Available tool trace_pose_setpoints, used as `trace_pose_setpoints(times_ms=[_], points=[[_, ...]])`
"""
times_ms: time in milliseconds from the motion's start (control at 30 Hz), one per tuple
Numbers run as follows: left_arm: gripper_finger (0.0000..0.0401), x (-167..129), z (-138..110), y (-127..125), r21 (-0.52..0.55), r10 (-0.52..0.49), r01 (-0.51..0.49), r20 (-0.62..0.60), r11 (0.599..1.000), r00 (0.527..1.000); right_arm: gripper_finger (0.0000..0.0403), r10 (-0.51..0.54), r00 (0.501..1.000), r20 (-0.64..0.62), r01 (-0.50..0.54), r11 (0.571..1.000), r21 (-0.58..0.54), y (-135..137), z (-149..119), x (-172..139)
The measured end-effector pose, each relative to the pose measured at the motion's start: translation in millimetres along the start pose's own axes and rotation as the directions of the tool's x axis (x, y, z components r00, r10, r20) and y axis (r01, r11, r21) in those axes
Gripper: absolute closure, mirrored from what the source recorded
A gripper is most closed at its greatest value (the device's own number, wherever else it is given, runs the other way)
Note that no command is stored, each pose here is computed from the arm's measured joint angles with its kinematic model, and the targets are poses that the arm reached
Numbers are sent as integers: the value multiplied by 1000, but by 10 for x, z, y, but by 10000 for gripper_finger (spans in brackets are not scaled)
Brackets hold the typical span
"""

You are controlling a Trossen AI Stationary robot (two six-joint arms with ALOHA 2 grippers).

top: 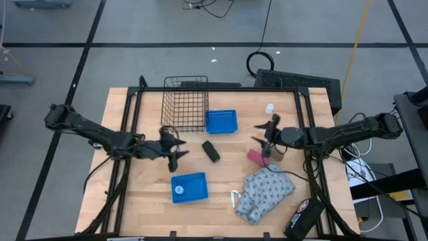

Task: Pick & Place Medicine items
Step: Put the bottom white medicine bottles into the bottom blue basket

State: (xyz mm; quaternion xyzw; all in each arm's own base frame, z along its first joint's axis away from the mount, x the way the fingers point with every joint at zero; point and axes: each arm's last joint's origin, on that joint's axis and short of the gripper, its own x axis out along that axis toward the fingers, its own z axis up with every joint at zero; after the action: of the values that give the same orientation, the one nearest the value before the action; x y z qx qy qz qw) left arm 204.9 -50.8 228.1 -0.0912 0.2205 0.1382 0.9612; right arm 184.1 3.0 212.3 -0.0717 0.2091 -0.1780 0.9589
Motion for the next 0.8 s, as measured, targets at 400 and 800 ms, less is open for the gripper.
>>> trace_pose_setpoints(times_ms=[400,800], points=[[190,-236,65,178,49,180,-184,75,982,981,193,-212,926,-313,258,959,114,-141,-428,-195],[190,-237,-90,266,-24,207,-206,182,978,961,193,-160,935,-315,223,959,173,-102,-1069,-80]])
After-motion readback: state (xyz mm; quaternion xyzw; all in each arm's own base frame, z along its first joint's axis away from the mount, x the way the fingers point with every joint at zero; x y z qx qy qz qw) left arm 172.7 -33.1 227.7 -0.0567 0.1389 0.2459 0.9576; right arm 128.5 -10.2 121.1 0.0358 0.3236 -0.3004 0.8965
